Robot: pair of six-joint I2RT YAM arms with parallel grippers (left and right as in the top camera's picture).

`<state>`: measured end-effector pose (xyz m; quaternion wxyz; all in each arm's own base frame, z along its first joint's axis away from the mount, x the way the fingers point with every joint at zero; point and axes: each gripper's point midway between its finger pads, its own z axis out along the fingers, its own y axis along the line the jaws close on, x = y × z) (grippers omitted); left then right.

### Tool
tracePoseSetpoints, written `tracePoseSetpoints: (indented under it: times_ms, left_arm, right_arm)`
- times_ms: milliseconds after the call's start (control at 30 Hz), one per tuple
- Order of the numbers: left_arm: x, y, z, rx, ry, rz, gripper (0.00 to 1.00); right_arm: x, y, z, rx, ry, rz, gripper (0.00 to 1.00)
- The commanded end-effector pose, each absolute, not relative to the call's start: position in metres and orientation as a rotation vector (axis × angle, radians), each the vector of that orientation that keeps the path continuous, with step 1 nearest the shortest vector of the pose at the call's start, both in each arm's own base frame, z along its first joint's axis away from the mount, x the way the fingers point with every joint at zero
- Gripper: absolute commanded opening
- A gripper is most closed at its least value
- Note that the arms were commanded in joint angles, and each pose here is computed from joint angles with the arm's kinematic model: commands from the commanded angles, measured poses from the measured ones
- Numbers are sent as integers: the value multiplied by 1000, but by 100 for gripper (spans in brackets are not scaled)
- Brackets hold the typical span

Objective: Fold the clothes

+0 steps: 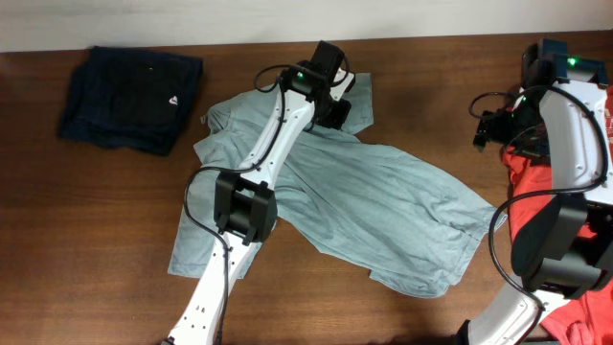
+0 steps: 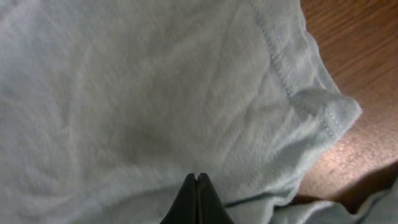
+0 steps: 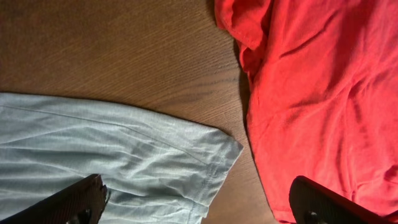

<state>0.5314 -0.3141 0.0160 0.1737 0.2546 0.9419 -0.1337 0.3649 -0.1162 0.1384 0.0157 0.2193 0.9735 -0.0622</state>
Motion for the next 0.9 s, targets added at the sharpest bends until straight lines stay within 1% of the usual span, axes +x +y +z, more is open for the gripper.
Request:
tracePoseSetpoints:
  times_ms: [0, 400, 500, 700, 867]
  left_arm:
    - [534, -313, -5, 744, 2673, -363, 0]
    - [561, -327, -55, 731, 2578, -385, 0]
    - [573, -328, -62, 713, 2532, -390, 0]
    - [609, -314, -50, 642, 2419, -393, 0]
    - [643, -300, -29, 537, 2308, -425, 0]
  right_arm:
    - [366, -119, 157, 698, 2968, -206, 99]
    - [366, -119, 157, 698, 2968, -206, 99]
    - [366, -119, 157, 698, 2968, -206, 99]
    - [366, -119, 157, 698, 2968, -206, 99]
    - [366, -119, 157, 698, 2968, -206, 99]
